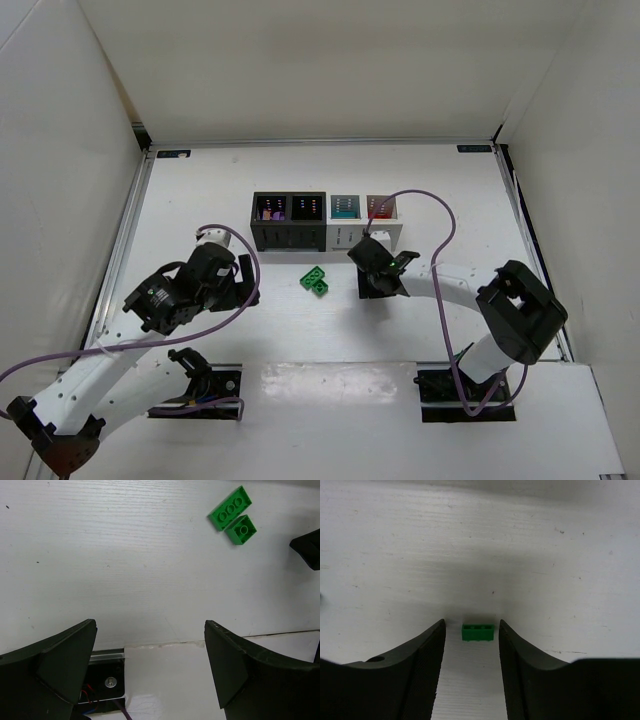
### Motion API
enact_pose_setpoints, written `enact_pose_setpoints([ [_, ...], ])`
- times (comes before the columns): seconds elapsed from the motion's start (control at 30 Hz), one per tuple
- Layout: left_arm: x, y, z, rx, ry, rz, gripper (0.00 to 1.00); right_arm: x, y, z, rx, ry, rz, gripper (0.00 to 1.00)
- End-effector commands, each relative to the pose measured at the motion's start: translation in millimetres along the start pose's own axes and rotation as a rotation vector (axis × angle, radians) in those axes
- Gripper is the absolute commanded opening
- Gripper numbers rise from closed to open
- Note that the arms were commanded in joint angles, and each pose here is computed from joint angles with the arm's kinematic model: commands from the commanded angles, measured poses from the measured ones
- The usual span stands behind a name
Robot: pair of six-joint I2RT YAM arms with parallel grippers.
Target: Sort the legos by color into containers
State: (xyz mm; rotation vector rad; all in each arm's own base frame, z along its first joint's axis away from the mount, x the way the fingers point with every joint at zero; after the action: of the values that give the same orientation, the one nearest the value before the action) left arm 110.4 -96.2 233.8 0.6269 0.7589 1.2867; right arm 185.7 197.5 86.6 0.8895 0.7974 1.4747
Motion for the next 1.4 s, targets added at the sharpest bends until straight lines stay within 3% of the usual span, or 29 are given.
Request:
enact_pose_setpoints([
  [0.0,1,7,5,-0.035,0.011,0.003,1.0,0,-5,-2,-0.007,-0.011,0.005,0.48],
  [0.3,1,8,6,-0.04,0.011,0.004,1.0,-3,-2,-11,0.003,-0.009,-0.019,0.39],
  [0.43,1,8,6,-0.041,0.009,0.003,1.0,-2,1,-16,0.0,0.002,-0.036,0.48],
  [0.53,1,8,6,-0.042,0.01,0.002,1.0,-3,0,-20,0.013,0.001,-0.039,0.48],
  [1.0,0,10,9,-0.054,0.006,-0.008,1.0,-5,6,-28,0.009,-0.022,-0.025,0.3],
  [1.37,0,3,4,-0.037,0.014,-0.005,1.0,24,70,16,-0.155,0.059,0.124,0.25],
])
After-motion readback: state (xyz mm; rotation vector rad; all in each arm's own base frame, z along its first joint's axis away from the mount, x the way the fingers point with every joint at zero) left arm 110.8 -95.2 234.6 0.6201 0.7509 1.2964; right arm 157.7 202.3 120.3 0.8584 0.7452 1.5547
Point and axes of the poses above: each gripper's point midway between its finger pads, its own y axis back along the fingers, its own x axis along the line the jaws close on, z = x × y, the point moved 8 cm from there along y, back along the fingers, and after that the axes turned 8 degrees about -y, right-handed, at the moved point
